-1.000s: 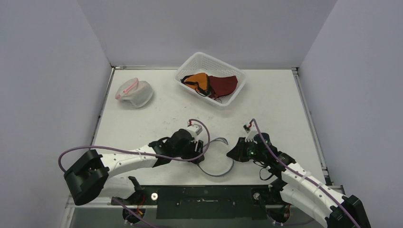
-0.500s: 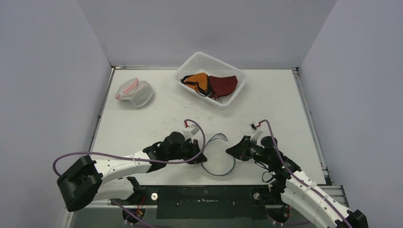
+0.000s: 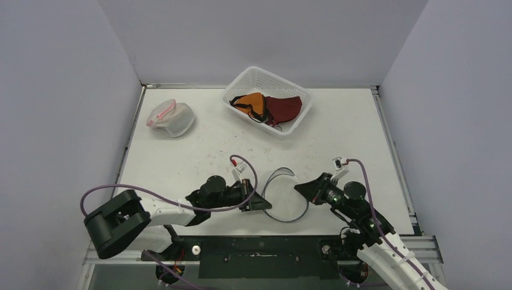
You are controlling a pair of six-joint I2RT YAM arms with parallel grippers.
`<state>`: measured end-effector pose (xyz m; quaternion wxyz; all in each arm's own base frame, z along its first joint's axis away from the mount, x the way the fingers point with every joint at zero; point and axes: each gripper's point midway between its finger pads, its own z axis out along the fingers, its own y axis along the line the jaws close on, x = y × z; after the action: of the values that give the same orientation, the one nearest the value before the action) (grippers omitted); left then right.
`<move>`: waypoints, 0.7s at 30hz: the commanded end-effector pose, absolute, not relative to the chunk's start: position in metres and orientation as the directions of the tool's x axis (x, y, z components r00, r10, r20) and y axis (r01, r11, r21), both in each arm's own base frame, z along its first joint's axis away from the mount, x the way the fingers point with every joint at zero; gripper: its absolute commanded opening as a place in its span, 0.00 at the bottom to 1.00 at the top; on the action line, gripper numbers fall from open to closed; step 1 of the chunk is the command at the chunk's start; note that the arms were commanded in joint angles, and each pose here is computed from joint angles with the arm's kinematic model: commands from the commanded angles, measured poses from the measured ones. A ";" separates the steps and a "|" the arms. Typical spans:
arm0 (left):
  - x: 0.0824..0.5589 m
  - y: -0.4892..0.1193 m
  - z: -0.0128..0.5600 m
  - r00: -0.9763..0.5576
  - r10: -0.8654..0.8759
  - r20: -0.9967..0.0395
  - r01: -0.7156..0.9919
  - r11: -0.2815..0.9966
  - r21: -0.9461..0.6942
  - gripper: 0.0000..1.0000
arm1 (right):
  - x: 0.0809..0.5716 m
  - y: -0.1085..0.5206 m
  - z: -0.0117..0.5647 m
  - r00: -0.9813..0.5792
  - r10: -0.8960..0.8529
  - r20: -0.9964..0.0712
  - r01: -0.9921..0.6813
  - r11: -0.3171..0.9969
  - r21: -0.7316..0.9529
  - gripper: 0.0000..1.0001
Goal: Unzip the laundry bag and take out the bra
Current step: Adjust the laundry bag at the center of the board.
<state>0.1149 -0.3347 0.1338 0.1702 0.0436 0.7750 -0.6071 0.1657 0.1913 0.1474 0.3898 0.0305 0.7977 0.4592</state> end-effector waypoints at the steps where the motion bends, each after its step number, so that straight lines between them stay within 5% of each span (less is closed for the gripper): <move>1: 0.103 -0.355 0.182 -0.960 -0.133 -0.248 0.252 -0.011 -0.968 0.00 | 0.165 0.182 0.155 -0.661 0.474 -0.582 -0.279 0.565 0.776 0.05; 5: 0.095 -0.366 0.174 -0.973 -0.107 -0.203 0.208 -0.041 -0.977 0.00 | 0.160 0.176 0.148 -0.677 0.442 -0.588 -0.253 0.611 0.750 0.05; 12: 0.114 -0.359 0.120 -0.967 -0.200 -0.155 0.133 0.118 -0.984 0.00 | 0.172 0.163 0.127 -0.652 0.458 -0.604 -0.180 0.680 0.711 0.05; 21: 0.134 -0.348 0.092 -0.930 -0.249 -0.270 0.177 0.340 -0.924 0.00 | 0.180 0.163 0.093 -0.662 0.459 -0.593 -0.131 0.708 0.694 0.05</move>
<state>0.1158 -0.3464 0.0854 0.1287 -0.0374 0.7873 -0.6018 0.1691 0.1612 0.0909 0.3796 0.0909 0.8435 0.3691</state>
